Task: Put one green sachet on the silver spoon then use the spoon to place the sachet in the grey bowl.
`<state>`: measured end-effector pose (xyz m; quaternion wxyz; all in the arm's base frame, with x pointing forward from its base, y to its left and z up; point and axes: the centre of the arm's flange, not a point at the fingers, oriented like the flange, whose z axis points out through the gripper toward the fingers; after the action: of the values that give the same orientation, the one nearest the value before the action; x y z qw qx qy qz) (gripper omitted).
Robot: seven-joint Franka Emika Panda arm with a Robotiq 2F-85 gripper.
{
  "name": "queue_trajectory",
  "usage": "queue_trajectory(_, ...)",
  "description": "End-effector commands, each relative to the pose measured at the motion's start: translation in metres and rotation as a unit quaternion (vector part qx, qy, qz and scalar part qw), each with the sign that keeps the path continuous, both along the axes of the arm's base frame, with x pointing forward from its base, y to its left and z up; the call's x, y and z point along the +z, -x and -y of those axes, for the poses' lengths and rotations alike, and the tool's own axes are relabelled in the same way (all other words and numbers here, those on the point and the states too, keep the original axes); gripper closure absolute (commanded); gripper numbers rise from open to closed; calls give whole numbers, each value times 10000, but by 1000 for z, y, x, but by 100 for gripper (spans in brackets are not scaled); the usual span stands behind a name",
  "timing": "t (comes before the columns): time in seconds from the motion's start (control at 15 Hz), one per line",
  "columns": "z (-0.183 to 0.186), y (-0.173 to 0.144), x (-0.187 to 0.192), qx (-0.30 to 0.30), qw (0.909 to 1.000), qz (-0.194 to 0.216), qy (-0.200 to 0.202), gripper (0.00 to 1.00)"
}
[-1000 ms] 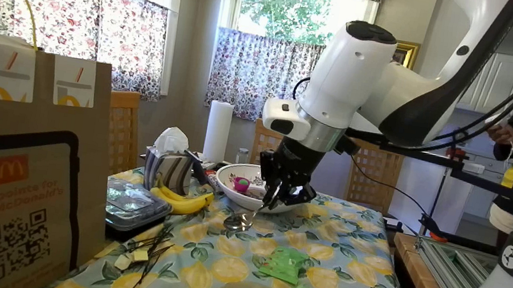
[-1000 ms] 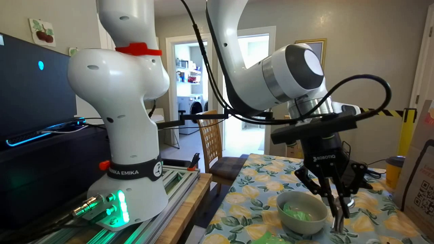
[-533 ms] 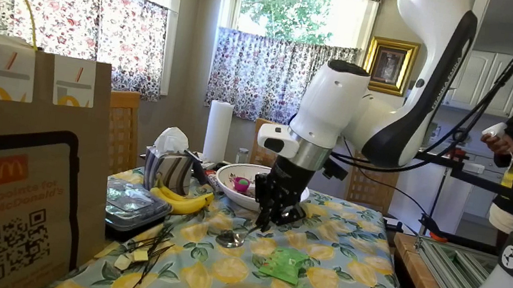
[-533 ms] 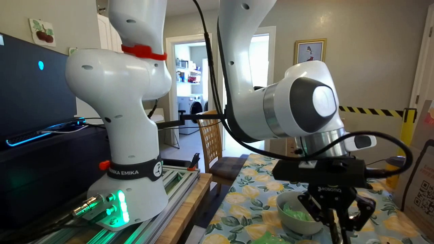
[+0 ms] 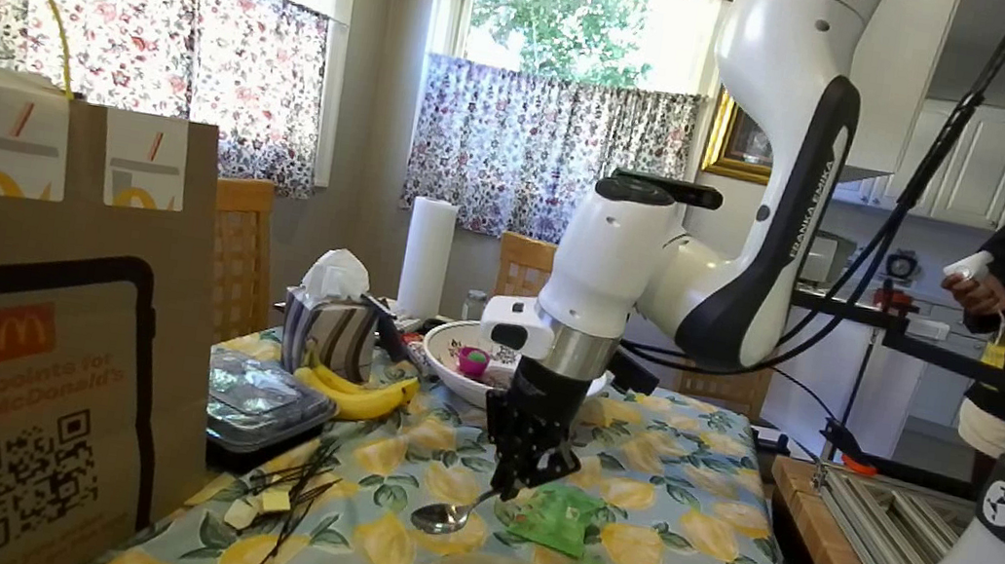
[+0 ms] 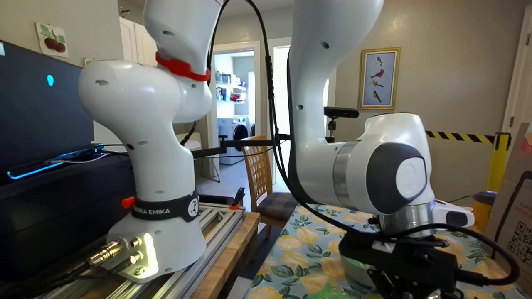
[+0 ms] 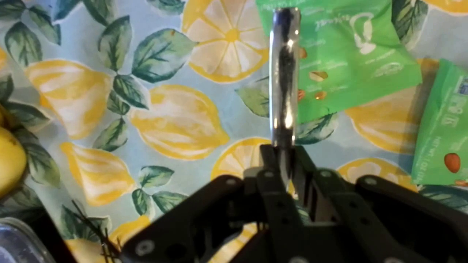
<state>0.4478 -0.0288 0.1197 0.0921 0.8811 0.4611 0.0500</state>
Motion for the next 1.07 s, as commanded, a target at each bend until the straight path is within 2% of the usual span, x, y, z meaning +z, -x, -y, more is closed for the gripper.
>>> queue_trajectory(0.0,9,-24,-11,90,9999,-98,-32,96)
queue_trajectory(0.27,13,-33,-17,187,9996,-212,49,96)
queue_trajectory(0.33,14,-35,-18,202,9994,-257,78,59)
queue_trajectory(0.47,14,-37,-20,230,9991,-332,124,53)
queue_trajectory(0.73,12,-34,-13,159,9992,-351,145,24)
queue_trajectory(0.93,-7,-20,13,-642,9963,-457,-344,2)
queue_trajectory(1.0,-18,-13,21,-848,9943,-427,-483,0)
